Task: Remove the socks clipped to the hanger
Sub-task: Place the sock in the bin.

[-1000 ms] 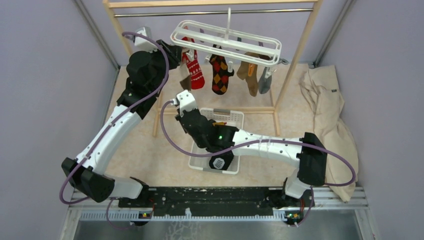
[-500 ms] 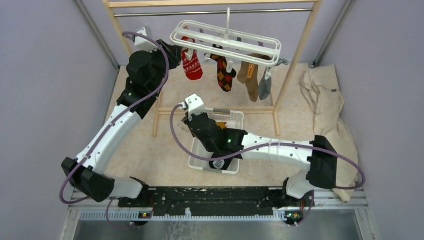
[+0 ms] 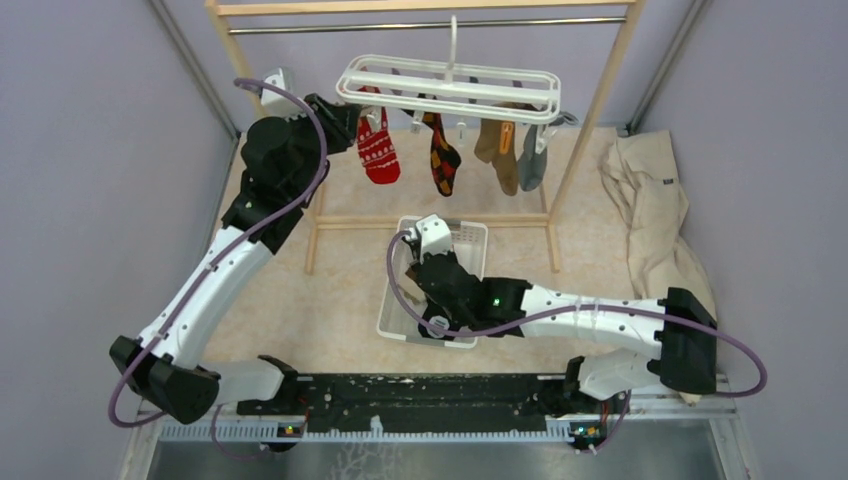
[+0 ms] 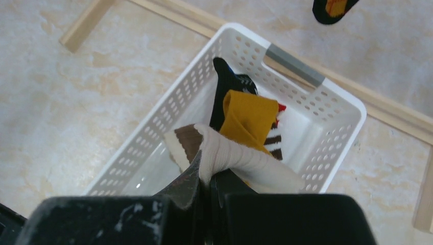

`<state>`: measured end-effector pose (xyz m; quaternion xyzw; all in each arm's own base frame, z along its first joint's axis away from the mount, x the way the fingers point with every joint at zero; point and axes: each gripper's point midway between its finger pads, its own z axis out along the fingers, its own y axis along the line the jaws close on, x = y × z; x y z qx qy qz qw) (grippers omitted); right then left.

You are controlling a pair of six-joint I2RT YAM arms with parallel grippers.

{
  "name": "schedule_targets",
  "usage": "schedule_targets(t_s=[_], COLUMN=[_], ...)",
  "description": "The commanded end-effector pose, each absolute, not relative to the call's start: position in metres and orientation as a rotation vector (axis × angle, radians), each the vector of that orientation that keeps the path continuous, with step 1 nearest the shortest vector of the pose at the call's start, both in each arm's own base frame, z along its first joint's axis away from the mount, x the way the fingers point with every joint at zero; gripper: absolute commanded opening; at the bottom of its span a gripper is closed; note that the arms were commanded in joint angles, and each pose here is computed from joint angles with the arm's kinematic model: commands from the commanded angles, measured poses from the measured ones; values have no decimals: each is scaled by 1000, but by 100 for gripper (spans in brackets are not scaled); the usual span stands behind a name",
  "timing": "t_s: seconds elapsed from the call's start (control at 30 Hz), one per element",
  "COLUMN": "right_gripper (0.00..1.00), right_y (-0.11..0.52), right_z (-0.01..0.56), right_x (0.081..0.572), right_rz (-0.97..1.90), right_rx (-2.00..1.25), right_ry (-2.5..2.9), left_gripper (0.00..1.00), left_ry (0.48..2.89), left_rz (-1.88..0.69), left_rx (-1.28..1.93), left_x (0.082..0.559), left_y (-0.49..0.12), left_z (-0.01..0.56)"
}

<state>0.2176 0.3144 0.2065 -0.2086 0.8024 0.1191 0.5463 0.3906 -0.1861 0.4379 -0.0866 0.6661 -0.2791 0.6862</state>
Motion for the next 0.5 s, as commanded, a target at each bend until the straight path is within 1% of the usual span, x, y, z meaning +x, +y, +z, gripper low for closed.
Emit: schedule_targets(t_s=[0.0, 0.33, 0.43, 0.47], right_gripper=[0, 0, 0, 9], right_y=[303, 306, 310, 310], right_z=[201, 151, 139, 135], right_x=[213, 209, 210, 211], right_rz=[331, 328, 333, 334], right_rx=[-423, -458, -469, -472], right_ry=[1933, 2034, 2064, 2077], left_gripper=[20, 20, 20, 20], left_ry=[1451, 1447, 1481, 1482], left_rz=[-687, -746, -745, -750], left_rx=[-188, -183, -179, -179], left_x=[371, 350, 346, 344], left_y=[-184, -187, -187, -187], left_z=[456, 455, 446, 445])
